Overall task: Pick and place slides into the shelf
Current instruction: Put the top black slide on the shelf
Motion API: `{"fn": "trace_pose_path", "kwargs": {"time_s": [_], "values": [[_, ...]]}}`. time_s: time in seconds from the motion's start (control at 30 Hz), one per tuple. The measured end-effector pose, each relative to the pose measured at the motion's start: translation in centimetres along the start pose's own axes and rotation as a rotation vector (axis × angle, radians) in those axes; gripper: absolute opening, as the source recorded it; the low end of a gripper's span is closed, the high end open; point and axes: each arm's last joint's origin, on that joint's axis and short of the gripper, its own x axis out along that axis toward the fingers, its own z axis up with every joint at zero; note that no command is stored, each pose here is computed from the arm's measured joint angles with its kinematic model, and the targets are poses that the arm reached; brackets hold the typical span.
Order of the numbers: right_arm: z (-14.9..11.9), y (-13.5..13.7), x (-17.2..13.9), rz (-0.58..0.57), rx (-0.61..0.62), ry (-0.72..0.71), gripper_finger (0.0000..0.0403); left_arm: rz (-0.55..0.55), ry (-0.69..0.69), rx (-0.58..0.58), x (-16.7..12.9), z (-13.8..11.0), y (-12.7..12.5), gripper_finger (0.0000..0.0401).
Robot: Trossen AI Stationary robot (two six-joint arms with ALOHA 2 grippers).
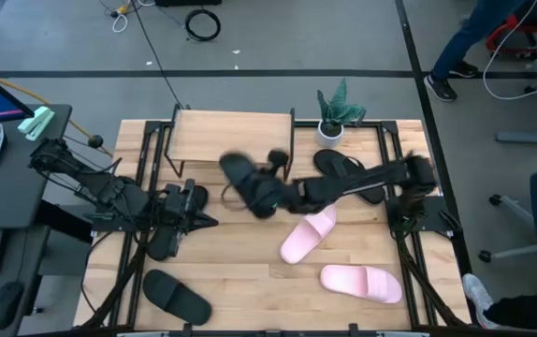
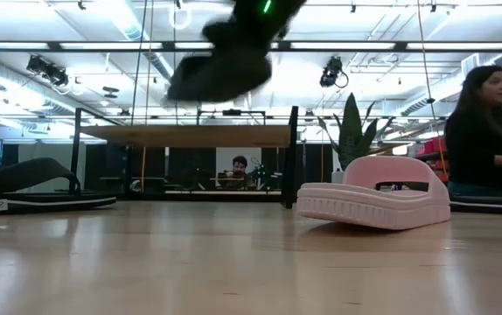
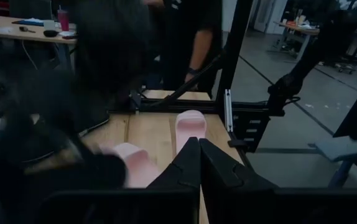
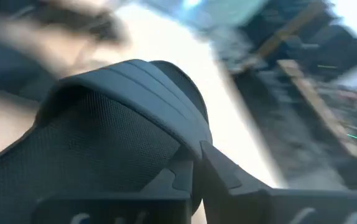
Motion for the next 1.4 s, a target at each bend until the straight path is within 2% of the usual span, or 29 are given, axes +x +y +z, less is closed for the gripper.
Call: {"fn": "trace_pose_path", "kwargs": {"time_s": [0.1, 0.2, 0.33, 0.43, 0.6, 0.83, 0.93, 1.13, 1.3, 1.4], "values": [[1.5, -4.4, -1.5, -0.1, 0.102, -0.032, 0.0009, 0.0, -0.001, -0.001, 0.0, 0.0, 0.0, 0.0015], [1.7, -8.5, -1.3, -0.173, 0.215, -0.03, 0.001, -0.001, -0.001, -0.015, 0.0, 0.0, 0.0, 0.0023], [0.4, -13.2, 0.5, -0.264, 0.375, 0.029, 0.0013, 0.0, -0.001, -0.056, 0.0, 0.0, 0.0, 0.0018], [-1.2, -14.6, 2.5, -0.238, 0.436, 0.098, 0.0009, 0.0, 0.0, -0.058, 0.0, 0.0, 0.0, 0.0009], [-3.1, -13.5, 5.8, -0.224, 0.442, 0.177, 0.001, 0.006, 0.025, -0.042, 0.0, -0.3, 0.1, 0.0006], [-5.2, -11.1, 8.8, -0.311, 0.391, 0.262, 0.0009, 0.017, 0.075, -0.022, 0.0, -0.8, 0.2, 0.0023], [-5.6, -10.6, 9.1, -0.313, 0.372, 0.286, 0.001, 0.021, 0.092, -0.016, -0.1, -0.9, 0.2, 0.0018], [-7.0, -10.4, 8.5, -0.406, 0.36, 0.381, 0.002, 0.026, 0.115, -0.007, -0.1, -1.2, 0.3, 0.0006], [-7.2, -10.6, 8.6, -0.382, 0.356, 0.397, 0.0022, 0.026, 0.115, -0.008, -0.1, -1.2, 0.3, 0.0017], [-7.3, -10.7, 8.8, -0.322, 0.374, 0.408, 0.0045, 0.027, 0.115, -0.024, -0.1, -1.2, 0.3, 0.0023]]}}
